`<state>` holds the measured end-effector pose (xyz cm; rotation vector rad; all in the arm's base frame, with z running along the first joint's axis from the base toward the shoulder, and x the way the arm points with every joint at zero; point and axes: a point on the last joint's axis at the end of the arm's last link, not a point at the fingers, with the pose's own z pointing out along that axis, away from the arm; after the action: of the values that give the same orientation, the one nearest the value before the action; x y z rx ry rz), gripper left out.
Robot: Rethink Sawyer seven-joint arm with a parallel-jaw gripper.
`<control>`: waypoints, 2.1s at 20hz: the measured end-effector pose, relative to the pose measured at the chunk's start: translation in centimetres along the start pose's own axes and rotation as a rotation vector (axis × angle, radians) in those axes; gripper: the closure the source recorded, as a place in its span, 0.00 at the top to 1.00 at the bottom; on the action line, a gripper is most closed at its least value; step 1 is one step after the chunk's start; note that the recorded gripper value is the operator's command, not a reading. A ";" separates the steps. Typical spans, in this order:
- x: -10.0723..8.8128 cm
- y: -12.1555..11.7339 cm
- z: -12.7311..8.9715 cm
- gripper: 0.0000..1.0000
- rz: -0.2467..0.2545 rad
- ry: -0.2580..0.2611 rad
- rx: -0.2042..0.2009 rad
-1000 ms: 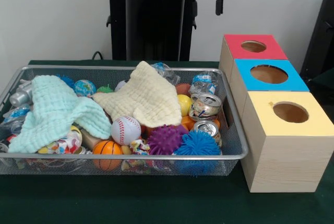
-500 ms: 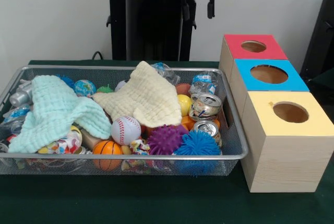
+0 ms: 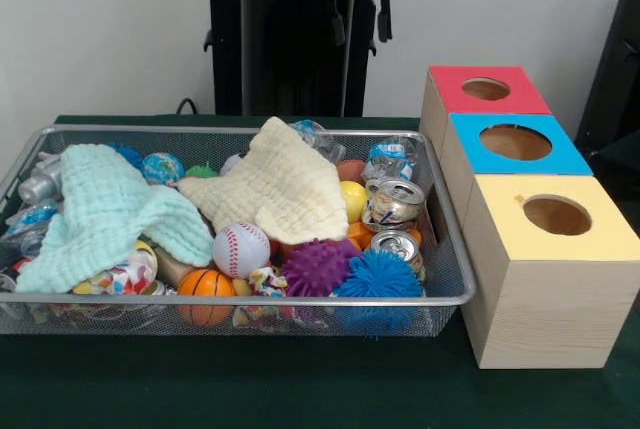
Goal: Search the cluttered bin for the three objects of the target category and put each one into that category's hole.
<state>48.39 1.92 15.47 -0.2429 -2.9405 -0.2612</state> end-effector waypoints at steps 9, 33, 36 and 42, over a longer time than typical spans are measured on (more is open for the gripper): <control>-2.1 -1.6 1.2 1.00 0.030 0.021 -0.023; -4.5 -2.0 -1.6 1.00 0.028 0.145 -0.055; -5.6 -2.2 -2.6 1.00 0.027 0.144 -0.056; -7.6 -3.3 -3.7 1.00 0.033 0.109 -0.049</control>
<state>55.77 -3.13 17.03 -0.2740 -2.8227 -0.3306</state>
